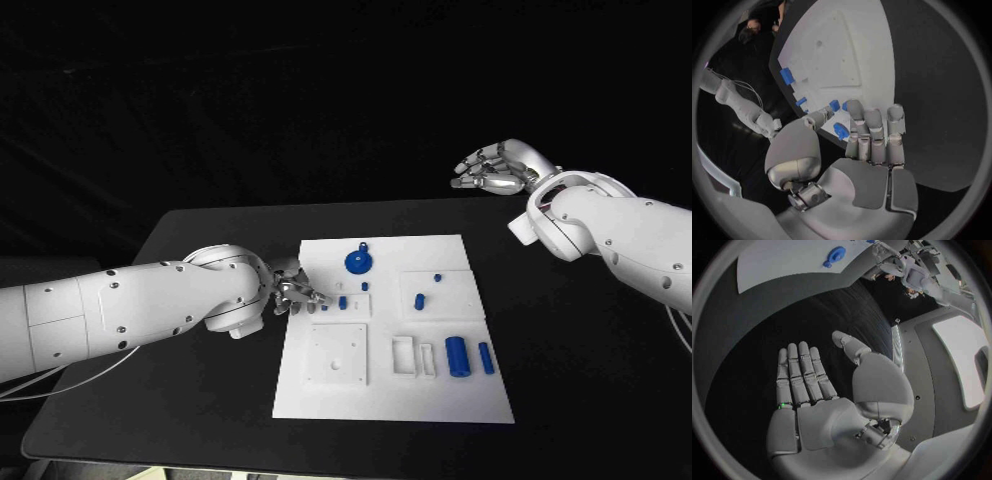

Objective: Assemble the parts on the task board

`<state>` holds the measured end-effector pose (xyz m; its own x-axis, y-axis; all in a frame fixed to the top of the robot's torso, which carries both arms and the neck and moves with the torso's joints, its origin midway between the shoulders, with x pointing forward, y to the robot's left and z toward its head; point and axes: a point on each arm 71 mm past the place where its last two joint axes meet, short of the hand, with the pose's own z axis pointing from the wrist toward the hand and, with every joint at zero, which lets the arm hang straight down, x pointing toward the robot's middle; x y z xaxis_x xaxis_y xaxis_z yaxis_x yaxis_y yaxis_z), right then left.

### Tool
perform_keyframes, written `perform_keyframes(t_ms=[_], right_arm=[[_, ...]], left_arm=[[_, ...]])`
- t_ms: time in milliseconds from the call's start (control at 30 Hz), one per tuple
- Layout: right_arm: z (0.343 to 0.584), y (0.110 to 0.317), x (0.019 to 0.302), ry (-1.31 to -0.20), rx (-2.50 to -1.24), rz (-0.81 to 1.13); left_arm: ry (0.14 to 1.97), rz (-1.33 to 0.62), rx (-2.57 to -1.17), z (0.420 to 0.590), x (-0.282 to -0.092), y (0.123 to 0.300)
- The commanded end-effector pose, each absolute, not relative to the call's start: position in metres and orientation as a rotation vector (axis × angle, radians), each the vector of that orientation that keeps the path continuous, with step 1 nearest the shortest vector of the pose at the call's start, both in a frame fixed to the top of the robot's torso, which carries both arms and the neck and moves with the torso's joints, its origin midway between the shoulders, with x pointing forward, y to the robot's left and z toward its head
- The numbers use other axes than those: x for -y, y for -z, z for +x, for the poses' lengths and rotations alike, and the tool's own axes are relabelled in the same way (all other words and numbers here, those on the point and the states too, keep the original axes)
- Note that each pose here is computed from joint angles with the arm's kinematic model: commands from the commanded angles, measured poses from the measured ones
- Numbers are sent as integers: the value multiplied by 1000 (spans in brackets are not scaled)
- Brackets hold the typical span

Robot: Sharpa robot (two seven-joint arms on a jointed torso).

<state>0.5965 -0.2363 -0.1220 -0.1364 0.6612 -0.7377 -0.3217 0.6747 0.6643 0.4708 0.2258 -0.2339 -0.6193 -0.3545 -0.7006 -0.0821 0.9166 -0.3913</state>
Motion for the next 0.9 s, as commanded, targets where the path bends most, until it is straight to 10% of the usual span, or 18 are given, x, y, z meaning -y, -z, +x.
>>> perform_keyframes(t_ms=[33,900], right_arm=[[596,122,234,-884,-1486,286],[596,122,232,-888,-1486,284]], left_arm=[[403,-276,-2225,472,-222,234],[405,-269,-2255,479,-215,241]])
